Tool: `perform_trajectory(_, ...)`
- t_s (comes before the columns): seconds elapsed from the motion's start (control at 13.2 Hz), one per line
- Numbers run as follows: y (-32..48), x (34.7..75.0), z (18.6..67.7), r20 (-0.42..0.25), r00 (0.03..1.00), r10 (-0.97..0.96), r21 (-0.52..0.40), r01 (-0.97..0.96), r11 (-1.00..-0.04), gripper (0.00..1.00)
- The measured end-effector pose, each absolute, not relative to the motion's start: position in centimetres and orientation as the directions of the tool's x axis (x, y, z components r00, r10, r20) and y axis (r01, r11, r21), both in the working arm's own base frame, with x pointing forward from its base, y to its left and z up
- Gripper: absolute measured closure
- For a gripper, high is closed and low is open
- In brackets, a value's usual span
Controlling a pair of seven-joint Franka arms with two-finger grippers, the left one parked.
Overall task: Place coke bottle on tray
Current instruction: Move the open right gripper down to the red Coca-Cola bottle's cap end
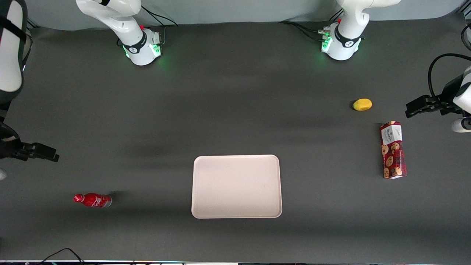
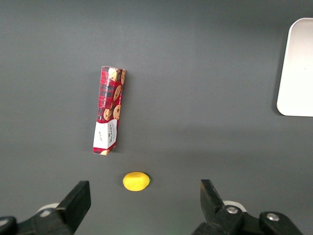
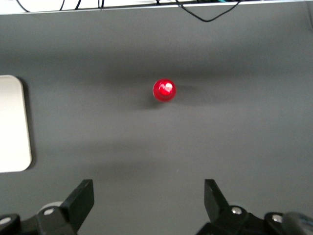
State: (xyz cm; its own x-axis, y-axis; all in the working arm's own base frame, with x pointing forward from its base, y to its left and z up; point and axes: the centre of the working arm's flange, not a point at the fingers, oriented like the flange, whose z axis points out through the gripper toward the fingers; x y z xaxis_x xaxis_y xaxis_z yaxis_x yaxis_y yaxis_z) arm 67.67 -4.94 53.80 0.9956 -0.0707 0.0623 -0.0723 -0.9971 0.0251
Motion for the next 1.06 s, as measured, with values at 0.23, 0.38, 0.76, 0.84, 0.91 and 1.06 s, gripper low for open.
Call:
perform_trajectory(0.23, -5.0, 69.8, 49.8, 0.077, 0.995, -0.068, 0.028, -0.07, -0.997, 0.0)
perform_trajectory(0.38, -5.1, 71.0, 47.5, 0.088, 0.994, -0.067, 0.029, -0.07, -0.997, 0.0)
perform_trajectory(0.76, -5.6, 72.8, 43.3, 0.107, 0.992, -0.07, 0.035, -0.074, -0.997, 0.0)
perform_trajectory(0.84, -5.8, 72.9, 42.9, 0.106, 0.992, -0.073, 0.036, -0.077, -0.996, 0.0)
perform_trajectory(0.91, -6.2, 72.9, 42.4, 0.102, 0.992, -0.077, 0.037, -0.081, -0.996, 0.0)
perform_trajectory(1.06, -6.6, 73.4, 41.1, 0.109, 0.99, -0.089, 0.024, -0.092, -0.995, 0.0)
